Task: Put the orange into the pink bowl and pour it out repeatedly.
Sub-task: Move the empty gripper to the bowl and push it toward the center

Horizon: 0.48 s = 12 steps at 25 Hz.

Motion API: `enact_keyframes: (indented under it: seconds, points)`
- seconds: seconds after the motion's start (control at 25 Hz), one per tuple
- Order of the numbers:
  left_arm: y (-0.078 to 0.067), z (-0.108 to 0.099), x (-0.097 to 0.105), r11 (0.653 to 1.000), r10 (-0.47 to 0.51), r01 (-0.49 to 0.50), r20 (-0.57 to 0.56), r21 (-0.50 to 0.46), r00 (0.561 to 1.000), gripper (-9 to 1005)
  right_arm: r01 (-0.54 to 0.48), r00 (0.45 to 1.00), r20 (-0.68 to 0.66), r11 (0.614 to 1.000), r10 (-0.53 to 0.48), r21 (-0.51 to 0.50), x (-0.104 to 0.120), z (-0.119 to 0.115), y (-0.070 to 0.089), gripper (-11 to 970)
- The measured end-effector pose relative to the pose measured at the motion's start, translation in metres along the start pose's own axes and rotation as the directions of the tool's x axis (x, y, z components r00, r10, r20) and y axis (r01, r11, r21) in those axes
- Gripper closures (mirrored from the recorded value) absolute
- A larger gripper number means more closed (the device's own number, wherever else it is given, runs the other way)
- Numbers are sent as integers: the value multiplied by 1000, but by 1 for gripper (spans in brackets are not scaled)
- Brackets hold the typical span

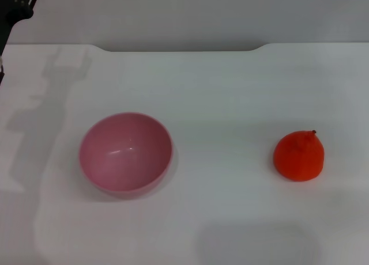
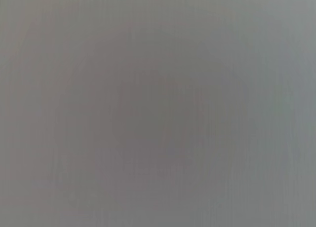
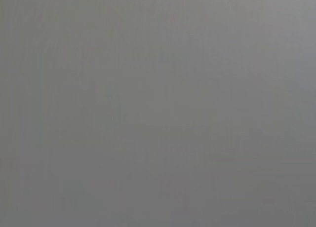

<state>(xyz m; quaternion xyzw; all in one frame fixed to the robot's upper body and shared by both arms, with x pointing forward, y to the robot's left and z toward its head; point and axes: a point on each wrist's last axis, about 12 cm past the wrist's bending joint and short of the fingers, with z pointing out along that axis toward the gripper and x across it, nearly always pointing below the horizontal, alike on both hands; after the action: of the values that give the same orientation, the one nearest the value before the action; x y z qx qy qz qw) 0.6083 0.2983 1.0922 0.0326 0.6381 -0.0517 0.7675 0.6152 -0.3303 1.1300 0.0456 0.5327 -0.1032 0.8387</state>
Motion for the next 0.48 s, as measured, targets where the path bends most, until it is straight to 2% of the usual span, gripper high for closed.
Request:
enact_keyframes:
  seconds: [0.48]
  points:
    - [-1, -2, 1, 1000, -3, 3, 1, 5, 1000, 312, 2, 1000, -7, 1000, -2, 1, 1, -2, -1, 409]
